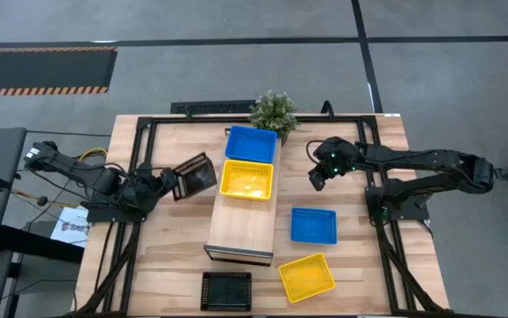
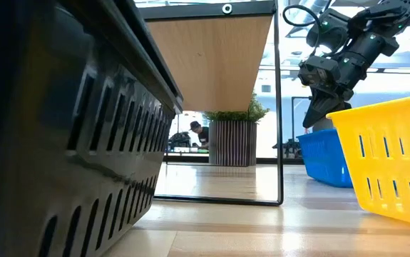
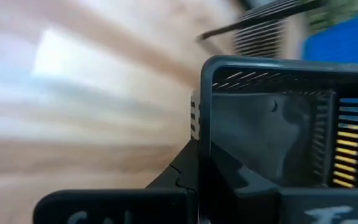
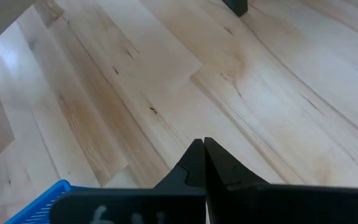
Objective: Stack baskets on shelf by color
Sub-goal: Put the top black basket on the shelf
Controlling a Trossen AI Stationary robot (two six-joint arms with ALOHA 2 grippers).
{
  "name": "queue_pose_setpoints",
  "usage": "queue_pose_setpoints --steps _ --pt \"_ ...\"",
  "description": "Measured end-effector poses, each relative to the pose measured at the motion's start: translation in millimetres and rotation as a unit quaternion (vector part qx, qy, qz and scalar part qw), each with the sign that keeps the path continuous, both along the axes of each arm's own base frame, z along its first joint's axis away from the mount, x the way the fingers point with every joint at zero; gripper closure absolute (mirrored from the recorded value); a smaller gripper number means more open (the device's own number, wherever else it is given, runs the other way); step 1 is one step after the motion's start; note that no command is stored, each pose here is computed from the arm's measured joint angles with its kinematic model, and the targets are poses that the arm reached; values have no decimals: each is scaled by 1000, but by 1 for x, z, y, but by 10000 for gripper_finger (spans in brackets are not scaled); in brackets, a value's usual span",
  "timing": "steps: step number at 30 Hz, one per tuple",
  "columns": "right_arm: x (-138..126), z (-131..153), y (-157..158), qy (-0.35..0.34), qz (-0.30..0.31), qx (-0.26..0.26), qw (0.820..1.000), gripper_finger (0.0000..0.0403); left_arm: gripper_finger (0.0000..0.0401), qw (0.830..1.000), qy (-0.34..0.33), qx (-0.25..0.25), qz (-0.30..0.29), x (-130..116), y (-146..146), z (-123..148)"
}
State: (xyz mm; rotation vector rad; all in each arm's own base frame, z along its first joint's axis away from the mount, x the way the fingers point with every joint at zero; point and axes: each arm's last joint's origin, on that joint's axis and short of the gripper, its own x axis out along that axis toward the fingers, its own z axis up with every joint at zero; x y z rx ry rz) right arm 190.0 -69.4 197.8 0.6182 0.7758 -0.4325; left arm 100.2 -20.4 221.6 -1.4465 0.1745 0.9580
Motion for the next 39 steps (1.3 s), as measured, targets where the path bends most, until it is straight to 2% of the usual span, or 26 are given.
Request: queue_pose_setpoints --steps 6,10,15,23,27,33,39 --pt "0 0 0 0 0 0 1000 396 401 994 -28 107 -15 2 3 38" --pt "0 0 0 0 -1 -1 1000 396 401 984 -51 156 -63 9 0 66" --pt "0 0 0 1 0 -2 1000 396 401 983 -57 123 -126 29 -11 86" --pt "0 0 0 1 0 -2 1000 396 401 974 2 39 -224 73 -37 118" --pt "0 0 0 1 0 -2 1000 396 401 972 63 18 -226 84 -45 139" --pt "0 0 0 1 3 -5 1000 396 401 968 170 11 -187 103 -56 147" --pt "0 0 0 2 10 -10 1000 396 401 952 203 -3 -228 128 -71 146"
